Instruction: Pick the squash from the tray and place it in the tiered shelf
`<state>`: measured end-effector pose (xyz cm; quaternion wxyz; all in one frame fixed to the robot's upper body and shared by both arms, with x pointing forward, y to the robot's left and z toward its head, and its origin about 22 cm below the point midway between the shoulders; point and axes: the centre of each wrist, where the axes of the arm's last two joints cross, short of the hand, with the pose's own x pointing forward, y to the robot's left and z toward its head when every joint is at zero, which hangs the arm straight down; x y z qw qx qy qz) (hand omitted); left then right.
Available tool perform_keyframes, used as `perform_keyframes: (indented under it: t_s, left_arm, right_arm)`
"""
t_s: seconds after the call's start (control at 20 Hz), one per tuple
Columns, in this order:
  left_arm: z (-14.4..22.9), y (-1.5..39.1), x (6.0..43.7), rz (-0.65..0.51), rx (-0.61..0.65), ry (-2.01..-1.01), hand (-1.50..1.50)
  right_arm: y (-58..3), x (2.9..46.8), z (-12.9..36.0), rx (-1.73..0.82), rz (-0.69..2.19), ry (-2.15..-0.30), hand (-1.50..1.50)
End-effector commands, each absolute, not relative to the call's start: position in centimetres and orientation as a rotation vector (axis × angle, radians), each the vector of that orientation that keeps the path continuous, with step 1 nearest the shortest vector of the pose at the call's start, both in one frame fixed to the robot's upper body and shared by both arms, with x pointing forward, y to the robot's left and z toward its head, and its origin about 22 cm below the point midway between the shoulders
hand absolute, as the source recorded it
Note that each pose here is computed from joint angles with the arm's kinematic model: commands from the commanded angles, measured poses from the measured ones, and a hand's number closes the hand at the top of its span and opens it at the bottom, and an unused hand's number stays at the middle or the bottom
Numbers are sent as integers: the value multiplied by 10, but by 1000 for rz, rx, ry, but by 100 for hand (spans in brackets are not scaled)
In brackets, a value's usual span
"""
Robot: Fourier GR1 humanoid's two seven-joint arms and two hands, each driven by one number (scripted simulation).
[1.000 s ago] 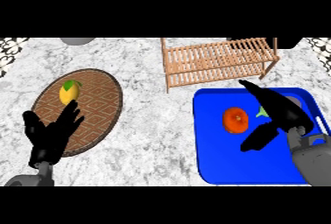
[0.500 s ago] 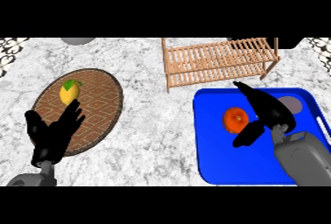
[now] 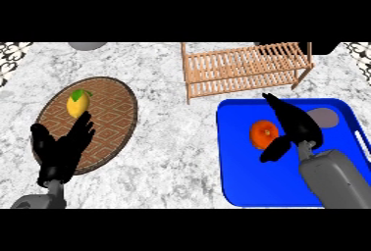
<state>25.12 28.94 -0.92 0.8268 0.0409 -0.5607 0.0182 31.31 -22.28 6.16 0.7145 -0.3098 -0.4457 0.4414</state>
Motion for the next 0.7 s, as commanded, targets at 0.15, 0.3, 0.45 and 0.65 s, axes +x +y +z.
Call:
perform_keyframes:
  t_s: [0.15, 0.3, 0.45, 0.65]
  left_arm:
    - [-22, 306, 250, 68, 96, -1115, 0]
    - [-23, 294, 235, 39, 93, -1101, 0]
    - [-41, 285, 251, 34, 84, -1101, 0]
    - [-33, 288, 246, 32, 85, -1114, 0]
  right_arm:
    - [-223, 327, 45, -658, 972, -1040, -150]
    - [-227, 314, 33, -672, 963, -1048, -150]
    - [-203, 330, 19, -631, 1008, -1050, -150]
    - [-199, 327, 14, -572, 1313, -993, 150]
